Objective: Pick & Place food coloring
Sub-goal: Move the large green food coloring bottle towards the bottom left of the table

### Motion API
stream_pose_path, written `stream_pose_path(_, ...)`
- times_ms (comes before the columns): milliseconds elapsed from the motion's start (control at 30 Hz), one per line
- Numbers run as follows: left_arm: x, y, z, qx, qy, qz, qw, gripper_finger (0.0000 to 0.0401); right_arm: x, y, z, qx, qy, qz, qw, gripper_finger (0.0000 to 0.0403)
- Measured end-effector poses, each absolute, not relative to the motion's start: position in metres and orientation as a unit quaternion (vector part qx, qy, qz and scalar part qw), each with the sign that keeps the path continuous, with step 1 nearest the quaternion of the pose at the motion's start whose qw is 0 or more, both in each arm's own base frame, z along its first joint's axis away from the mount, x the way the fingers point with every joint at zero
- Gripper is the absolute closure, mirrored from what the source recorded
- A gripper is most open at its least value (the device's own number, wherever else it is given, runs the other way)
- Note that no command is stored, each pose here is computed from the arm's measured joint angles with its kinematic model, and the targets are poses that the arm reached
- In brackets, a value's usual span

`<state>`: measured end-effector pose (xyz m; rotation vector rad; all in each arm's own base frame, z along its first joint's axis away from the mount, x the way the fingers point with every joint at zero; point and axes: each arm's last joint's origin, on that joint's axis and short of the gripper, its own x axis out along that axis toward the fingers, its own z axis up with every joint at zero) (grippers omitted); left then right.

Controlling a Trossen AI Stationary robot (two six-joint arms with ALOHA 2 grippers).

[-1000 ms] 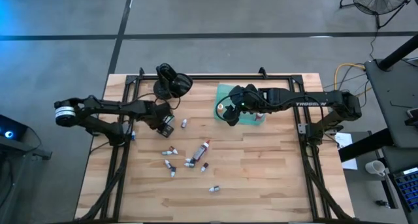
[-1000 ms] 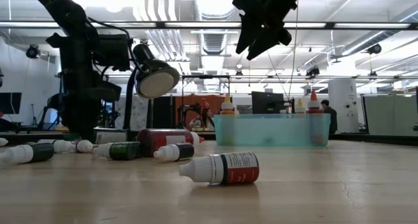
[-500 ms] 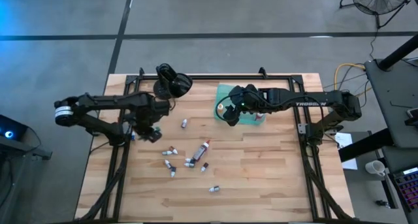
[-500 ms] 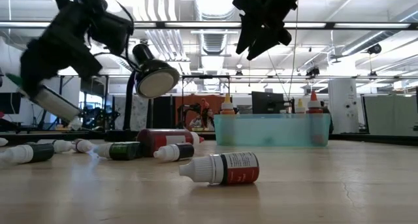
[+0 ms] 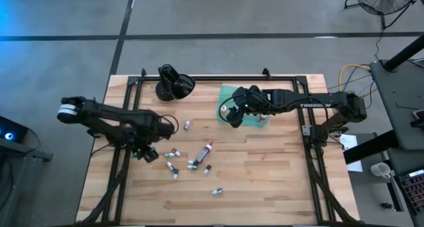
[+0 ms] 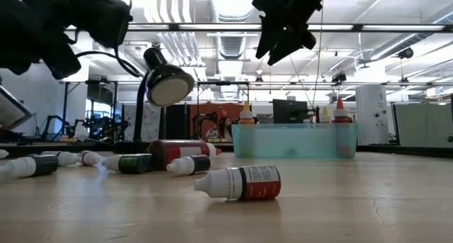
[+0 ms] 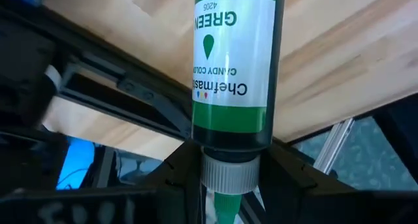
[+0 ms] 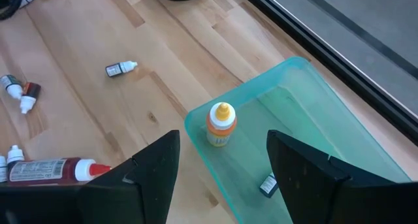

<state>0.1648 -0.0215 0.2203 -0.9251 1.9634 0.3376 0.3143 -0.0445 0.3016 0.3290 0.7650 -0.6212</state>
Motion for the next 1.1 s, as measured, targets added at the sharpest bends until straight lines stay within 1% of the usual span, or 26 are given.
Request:
stream_pose_path(133, 0.169, -0.032, 0.215, -0.366, 0.810, 0.121, 0.442, 0.0302, 0.314, -0.045, 0.301, 0.167, 0.363, -0.301, 0.866, 0.0179)
stream_pose_path(267, 0.172, -0.044, 0.208, -0.338, 0.831, 0.107, 0.430, 0.0302, 0.312, -0.044, 0.300, 0.208, 0.359, -0.320, 0.852, 0.0179)
stream_pose_path(433, 0.173, -0.064, 0.199, -0.308, 0.860, 0.065, 0.402, 0.0302, 0.301, -0.043, 0.292, 0.300, 0.381, -0.370, 0.792, 0.0179)
stream_pose_path(500, 0.173, -0.071, 0.196, -0.308, 0.870, 0.054, 0.382, 0.0302, 0.296, -0.042, 0.289, 0.328, 0.400, -0.382, 0.766, 0.0179)
stream_pose_path(567, 0.174, -0.078, 0.194, -0.308, 0.877, 0.055, 0.365, 0.0302, 0.292, -0.040, 0.286, 0.342, 0.420, -0.385, 0.747, 0.0179)
stream_pose_path(667, 0.179, -0.087, 0.189, -0.313, 0.884, 0.078, 0.337, 0.0302, 0.288, -0.038, 0.282, 0.352, 0.450, -0.374, 0.731, 0.0179)
stream_pose_path(733, 0.184, -0.092, 0.186, -0.319, 0.887, 0.094, 0.320, 0.0302, 0.286, -0.037, 0.281, 0.350, 0.469, -0.361, 0.726, 0.0179)
stream_pose_path(833, 0.194, -0.099, 0.181, -0.331, 0.891, 0.094, 0.296, 0.0302, 0.284, -0.034, 0.280, 0.341, 0.492, -0.343, 0.724, 0.0179)
stream_pose_path(967, 0.207, -0.106, 0.172, -0.357, 0.894, 0.096, 0.251, 0.0302, 0.285, -0.026, 0.280, 0.315, 0.505, -0.319, 0.738, 0.0179)
stream_pose_path(1100, 0.219, -0.114, 0.165, -0.382, 0.895, 0.081, 0.218, 0.0302, 0.285, -0.021, 0.280, 0.294, 0.514, -0.300, 0.748, 0.0179)
